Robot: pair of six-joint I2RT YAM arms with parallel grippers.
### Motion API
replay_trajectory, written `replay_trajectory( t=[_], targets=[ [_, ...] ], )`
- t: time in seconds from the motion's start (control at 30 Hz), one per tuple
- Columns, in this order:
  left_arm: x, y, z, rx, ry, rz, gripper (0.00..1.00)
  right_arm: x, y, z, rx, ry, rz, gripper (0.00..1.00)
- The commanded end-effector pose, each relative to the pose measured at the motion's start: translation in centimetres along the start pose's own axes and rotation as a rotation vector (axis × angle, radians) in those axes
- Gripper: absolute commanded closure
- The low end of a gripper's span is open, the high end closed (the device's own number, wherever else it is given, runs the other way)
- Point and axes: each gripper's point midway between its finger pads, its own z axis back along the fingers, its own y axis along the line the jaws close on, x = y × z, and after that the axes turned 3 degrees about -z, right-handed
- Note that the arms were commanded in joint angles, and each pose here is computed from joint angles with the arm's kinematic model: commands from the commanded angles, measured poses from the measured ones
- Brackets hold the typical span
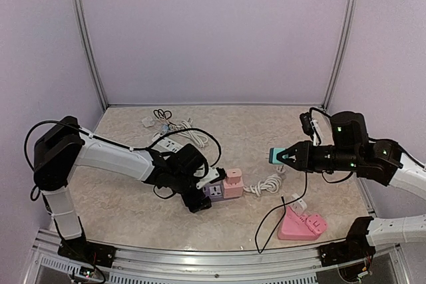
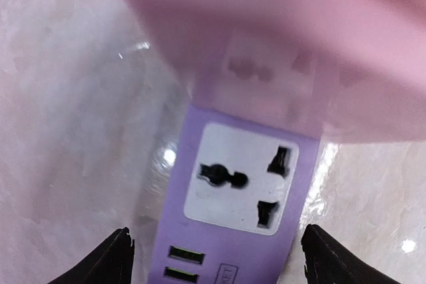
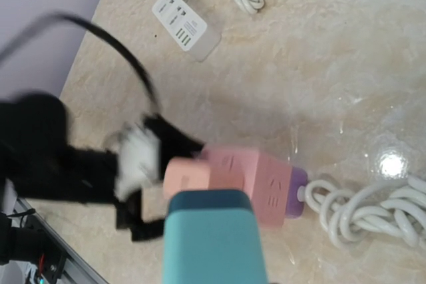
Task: Insert the plug
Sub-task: Move the socket to the center of the board.
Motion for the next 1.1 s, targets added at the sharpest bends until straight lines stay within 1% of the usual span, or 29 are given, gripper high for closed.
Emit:
replay_trajectory(
  t=[0.0,0.13,0.17,0.2,0.33,0.4,0.43,0.53,0.67,0.7,0.77,0.8,0.87,0.9,1.0,1.07],
  targets=[
    [-7.9,-2.1,-2.3,-0.042,0.269,-0.047,0.19,0.7,0.8,-0.1,0.031,-0.017,0.007,1.00],
    [-8.8,-1.5,-2.4,-0.021,0.304,-0.007,0.32,0.6,0.9,-0.4,0.039,-0.010,0.006,1.00],
    [-9.0,-1.2,-2.3,-0.017,0.308,0.016,0.38,0.6,0.9,-0.4,0.044,-0.013,0.007,1.00],
    [-9.0,-0.8,-2.2,-0.008,0.308,0.042,0.46,0.6,1.0,-0.4,0.048,-0.016,0.005,1.00],
    [-8.6,1.4,-1.2,0.024,0.276,0.178,0.84,0.7,0.9,-0.7,0.054,-0.023,0.004,1.00],
    [-8.4,2.7,-0.6,0.047,0.259,0.243,0.99,0.6,0.8,-1.2,0.048,-0.013,0.007,1.00],
    [-8.4,3.4,-0.4,0.057,0.250,0.282,1.00,0.5,0.9,-1.5,0.051,-0.007,0.014,1.00],
    [-9.0,5.4,0.3,0.106,0.230,0.407,1.00,0.4,1.5,-2.6,0.092,0.005,0.055,1.00],
    [-10.7,6.8,0.8,0.210,0.266,0.459,1.00,0.3,1.3,-4.9,0.097,-0.008,0.166,1.00],
    [-11.1,6.7,0.8,0.215,0.279,0.469,0.96,0.1,1.3,-5.6,0.101,-0.004,0.210,1.00],
    [-11.7,5.9,0.2,0.181,0.305,0.487,0.77,-0.2,1.5,-7.1,0.113,0.000,0.291,1.00],
    [-12.1,5.1,-0.2,0.148,0.326,0.493,0.58,-0.3,1.6,-7.7,0.121,-0.001,0.321,1.00],
    [-12.4,4.1,-0.7,0.098,0.348,0.502,0.34,-0.3,1.9,-8.6,0.140,-0.011,0.364,1.00],
    [-12.4,3.7,-0.8,0.071,0.357,0.506,0.24,-0.4,2.0,-8.9,0.149,-0.009,0.376,1.00],
    [-12.4,3.5,-0.1,0.022,0.353,0.512,0.04,-0.7,2.8,-9.5,0.195,0.006,0.412,1.00],
    [-11.8,3.5,1.2,0.006,0.322,0.481,0.01,-0.8,3.1,-9.5,0.217,0.011,0.432,1.00]
  ],
)
